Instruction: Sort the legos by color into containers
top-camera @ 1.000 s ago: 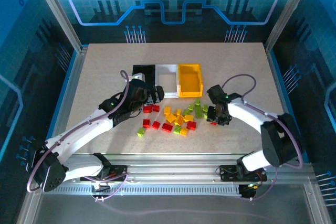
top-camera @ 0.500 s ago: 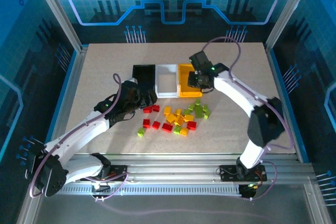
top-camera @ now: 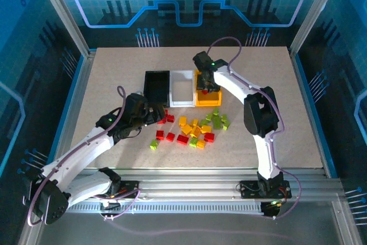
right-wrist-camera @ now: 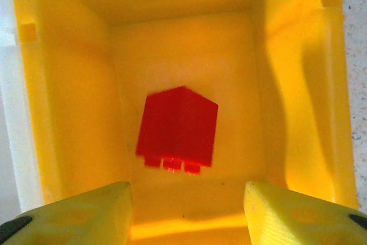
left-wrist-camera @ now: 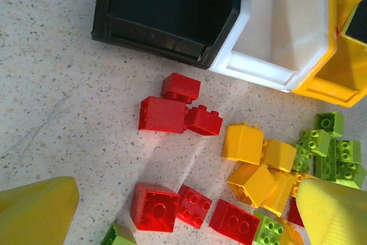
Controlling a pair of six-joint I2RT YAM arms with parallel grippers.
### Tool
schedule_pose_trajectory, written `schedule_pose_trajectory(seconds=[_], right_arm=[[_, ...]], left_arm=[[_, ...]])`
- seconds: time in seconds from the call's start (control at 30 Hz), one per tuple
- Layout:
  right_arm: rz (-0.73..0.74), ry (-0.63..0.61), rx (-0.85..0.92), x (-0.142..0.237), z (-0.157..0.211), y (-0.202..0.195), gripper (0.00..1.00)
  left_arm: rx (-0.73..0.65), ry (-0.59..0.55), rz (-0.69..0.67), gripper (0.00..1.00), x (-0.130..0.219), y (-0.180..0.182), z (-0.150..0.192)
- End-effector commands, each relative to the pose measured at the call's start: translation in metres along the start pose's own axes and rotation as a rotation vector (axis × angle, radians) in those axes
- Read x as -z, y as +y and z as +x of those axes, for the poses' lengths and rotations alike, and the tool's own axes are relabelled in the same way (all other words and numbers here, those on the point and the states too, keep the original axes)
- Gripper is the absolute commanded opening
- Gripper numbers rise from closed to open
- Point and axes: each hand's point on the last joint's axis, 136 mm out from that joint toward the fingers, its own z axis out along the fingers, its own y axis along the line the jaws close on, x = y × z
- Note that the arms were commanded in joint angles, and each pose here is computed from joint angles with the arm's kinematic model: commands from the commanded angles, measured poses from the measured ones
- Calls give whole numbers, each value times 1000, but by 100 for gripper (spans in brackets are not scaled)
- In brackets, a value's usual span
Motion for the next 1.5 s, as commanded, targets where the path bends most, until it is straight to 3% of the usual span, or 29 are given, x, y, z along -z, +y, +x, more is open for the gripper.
schedule_pose_trajectory(seconds=[0.0,0.2,0.33,0.53,0.67,0.93,1.47], right_arm=[[-11,-34,-21,23,-10,-3,61],[-102,-85,-39,63,2,-4,72],[-115,-49,-60,74,44,-23,75],[-53,74,-174,63,128,-78,77],[-64,148,-254,44,159,-87,75],[-15,180,-278,17,163,-92,67],[59,189,-337,2,172,-130,46]], left_arm=[[-5,-5,-35,99,4,9,-1],[-27,12,-44,99,2,8,-1],[-23,15,-38,99,0,4,-3],[-17,6,-31,99,-3,3,-4],[-10,26,-31,99,-11,3,0],[-9,56,-34,99,-18,3,6],[-4,66,-26,99,-22,3,10]])
